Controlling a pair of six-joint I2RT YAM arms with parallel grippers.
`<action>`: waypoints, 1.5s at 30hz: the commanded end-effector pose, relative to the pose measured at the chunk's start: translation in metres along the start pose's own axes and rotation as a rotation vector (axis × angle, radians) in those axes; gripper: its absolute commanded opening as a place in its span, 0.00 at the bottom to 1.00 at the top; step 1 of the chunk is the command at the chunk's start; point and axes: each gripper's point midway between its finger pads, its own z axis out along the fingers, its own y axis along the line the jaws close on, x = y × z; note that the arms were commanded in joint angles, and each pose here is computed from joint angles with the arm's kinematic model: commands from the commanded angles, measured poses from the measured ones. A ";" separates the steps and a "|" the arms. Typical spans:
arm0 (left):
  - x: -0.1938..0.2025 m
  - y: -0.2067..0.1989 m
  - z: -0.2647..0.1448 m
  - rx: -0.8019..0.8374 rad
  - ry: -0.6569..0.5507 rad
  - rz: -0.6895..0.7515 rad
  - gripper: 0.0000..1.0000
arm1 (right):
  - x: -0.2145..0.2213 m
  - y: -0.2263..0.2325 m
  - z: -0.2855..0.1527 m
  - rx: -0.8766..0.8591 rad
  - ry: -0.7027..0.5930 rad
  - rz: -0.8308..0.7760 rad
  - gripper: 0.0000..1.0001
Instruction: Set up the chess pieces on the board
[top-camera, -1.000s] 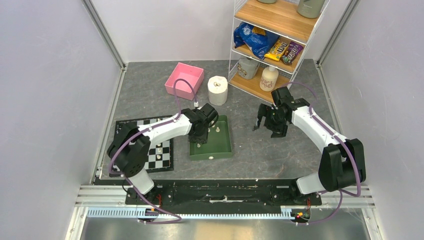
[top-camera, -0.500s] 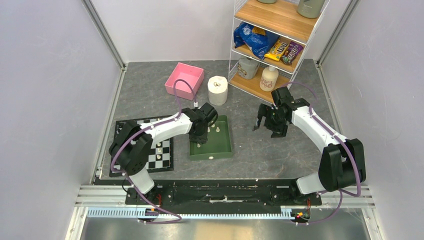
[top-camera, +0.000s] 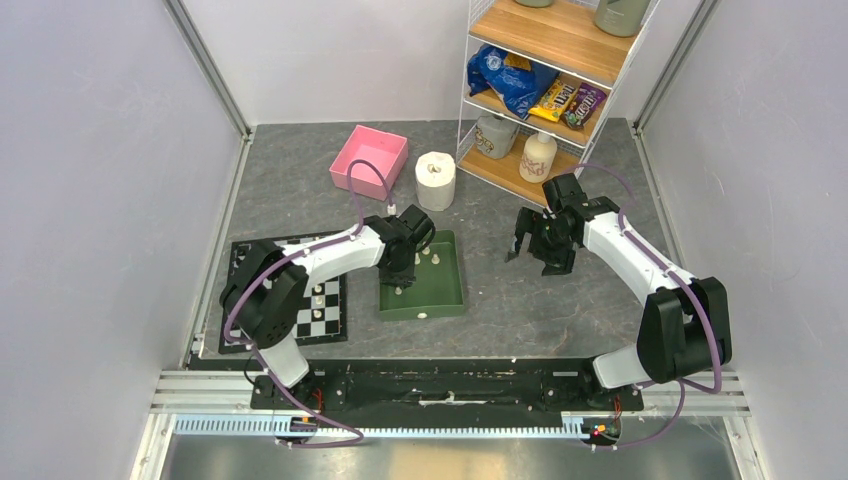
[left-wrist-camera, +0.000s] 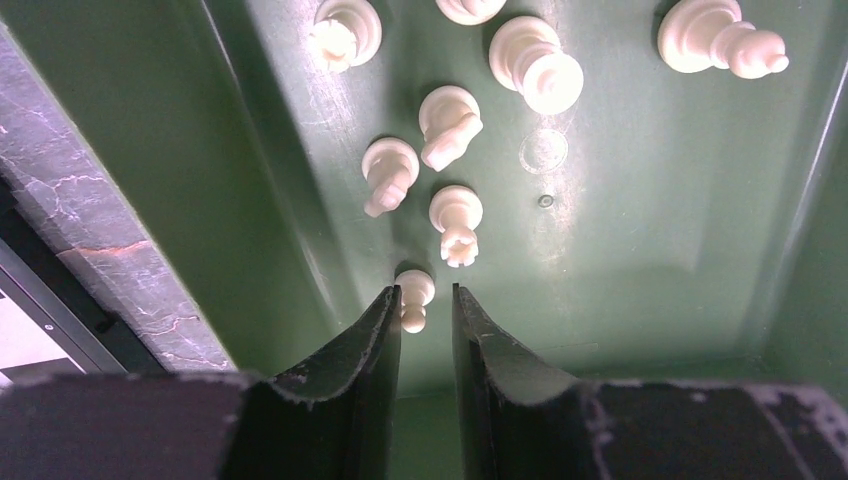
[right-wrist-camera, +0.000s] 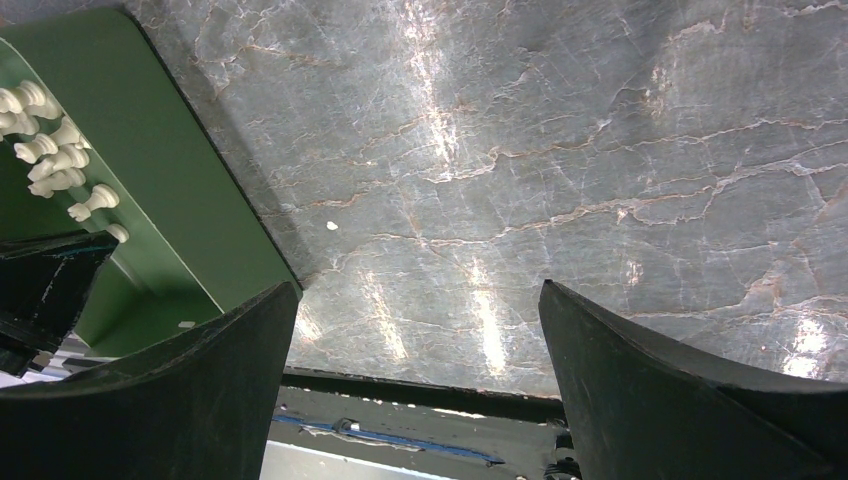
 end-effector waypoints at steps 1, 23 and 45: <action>0.000 -0.003 0.005 0.013 0.004 -0.022 0.31 | 0.001 0.002 -0.001 -0.016 0.003 -0.021 0.99; -0.001 0.003 0.006 -0.032 0.007 -0.025 0.20 | 0.001 0.002 0.002 -0.013 0.010 -0.020 0.99; -0.036 0.012 -0.097 0.052 -0.205 -0.140 0.02 | 0.001 0.004 0.001 -0.023 0.013 -0.023 0.99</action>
